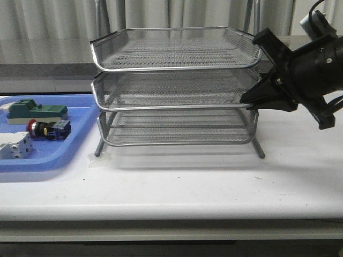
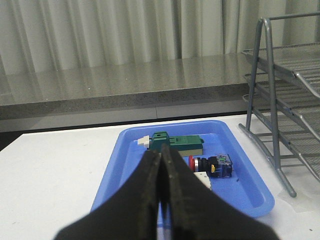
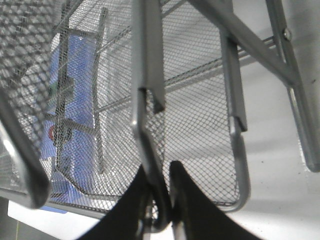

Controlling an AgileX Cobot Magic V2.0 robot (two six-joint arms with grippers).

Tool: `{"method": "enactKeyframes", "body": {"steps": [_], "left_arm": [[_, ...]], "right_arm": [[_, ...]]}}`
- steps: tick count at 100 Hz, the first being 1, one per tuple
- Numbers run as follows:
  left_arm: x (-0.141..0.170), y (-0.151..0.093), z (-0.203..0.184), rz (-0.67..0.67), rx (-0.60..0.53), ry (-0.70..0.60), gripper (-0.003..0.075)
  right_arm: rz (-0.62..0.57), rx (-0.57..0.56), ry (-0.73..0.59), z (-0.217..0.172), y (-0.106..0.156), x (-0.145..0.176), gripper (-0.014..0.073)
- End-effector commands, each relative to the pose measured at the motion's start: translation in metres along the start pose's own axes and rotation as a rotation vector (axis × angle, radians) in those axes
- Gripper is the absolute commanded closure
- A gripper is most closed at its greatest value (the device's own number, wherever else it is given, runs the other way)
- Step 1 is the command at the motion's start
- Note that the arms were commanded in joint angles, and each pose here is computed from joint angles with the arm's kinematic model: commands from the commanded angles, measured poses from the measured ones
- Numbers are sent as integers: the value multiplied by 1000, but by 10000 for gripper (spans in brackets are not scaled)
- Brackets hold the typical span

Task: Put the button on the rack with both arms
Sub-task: 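Grip the middle tray edge and pull it out toward the robot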

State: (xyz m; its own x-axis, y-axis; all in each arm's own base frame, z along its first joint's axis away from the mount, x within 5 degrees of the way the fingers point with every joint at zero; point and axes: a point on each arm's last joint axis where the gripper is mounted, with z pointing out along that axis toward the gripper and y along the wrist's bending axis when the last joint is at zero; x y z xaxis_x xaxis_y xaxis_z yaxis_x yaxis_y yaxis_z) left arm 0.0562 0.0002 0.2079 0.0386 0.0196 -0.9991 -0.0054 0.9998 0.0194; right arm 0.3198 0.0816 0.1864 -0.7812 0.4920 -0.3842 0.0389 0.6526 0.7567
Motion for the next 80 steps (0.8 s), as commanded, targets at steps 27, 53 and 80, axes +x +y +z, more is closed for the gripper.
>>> {"method": "enactKeyframes", "body": {"steps": [27, 53, 80], "left_arm": [[3, 0, -2, -16, -4, -73, 741], [3, 0, -2, -16, -4, -73, 741], [3, 0, -2, -16, -4, -73, 741]], "right_arm": [[-101, -116, 32, -10, 22, -2, 645], [-93, -129, 108, -21, 14, 24, 645], [-108, -93, 138, -50, 5, 58, 645]]}}
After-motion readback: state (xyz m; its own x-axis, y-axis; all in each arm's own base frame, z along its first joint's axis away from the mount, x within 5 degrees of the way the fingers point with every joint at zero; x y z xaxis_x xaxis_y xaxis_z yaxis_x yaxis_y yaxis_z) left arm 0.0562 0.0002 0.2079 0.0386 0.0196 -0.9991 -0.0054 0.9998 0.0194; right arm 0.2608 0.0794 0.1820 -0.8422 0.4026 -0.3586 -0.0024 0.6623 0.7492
